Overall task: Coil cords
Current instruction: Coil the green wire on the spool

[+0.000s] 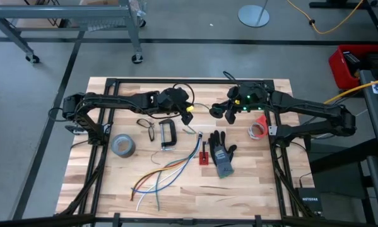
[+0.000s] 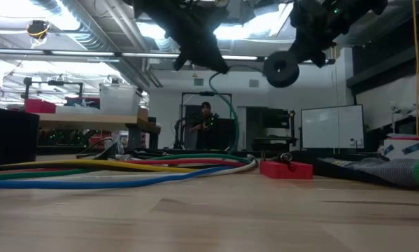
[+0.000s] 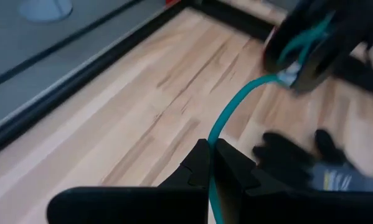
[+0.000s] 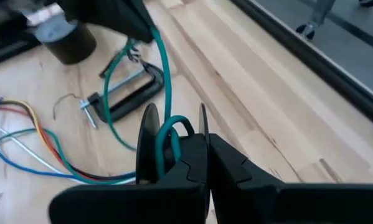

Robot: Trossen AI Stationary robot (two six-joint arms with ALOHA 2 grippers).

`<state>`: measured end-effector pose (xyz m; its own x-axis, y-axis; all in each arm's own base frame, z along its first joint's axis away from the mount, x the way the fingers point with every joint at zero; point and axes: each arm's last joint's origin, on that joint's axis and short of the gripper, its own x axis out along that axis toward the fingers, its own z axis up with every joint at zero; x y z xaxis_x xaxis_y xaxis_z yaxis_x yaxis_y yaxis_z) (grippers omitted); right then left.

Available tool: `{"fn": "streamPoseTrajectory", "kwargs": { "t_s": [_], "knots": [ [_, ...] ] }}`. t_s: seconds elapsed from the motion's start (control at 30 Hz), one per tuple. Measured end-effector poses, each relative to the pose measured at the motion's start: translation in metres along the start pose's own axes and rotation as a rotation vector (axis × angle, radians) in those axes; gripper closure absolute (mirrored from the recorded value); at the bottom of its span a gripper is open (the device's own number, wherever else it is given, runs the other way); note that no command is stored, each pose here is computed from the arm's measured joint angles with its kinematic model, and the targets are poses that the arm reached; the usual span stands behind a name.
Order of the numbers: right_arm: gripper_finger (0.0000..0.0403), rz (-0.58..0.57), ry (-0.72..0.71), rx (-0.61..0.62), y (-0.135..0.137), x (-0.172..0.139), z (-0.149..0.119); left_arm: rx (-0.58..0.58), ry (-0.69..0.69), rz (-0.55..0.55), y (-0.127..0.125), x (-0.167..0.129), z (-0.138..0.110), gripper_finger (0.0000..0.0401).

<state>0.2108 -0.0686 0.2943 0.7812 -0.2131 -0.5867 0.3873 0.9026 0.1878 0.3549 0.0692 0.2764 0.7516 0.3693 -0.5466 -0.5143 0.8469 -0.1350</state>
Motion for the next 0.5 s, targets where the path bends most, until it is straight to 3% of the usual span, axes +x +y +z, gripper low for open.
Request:
{"fn": "streamPoseTrajectory", "kwargs": {
  "t_s": [0.23, 0.5],
  "knots": [
    [0.0401, -0.049, 0.055, 0.003, -0.003, 0.022, -0.003, -0.019, -0.117, -0.079, -0.005, -0.001, 0.012, 0.0401],
    [0.0401, -0.068, 0.011, 0.002, -0.004, 0.043, 0.002, -0.075, -0.120, -0.133, -0.010, -0.002, 0.013, 0.0401]
  ]
}}
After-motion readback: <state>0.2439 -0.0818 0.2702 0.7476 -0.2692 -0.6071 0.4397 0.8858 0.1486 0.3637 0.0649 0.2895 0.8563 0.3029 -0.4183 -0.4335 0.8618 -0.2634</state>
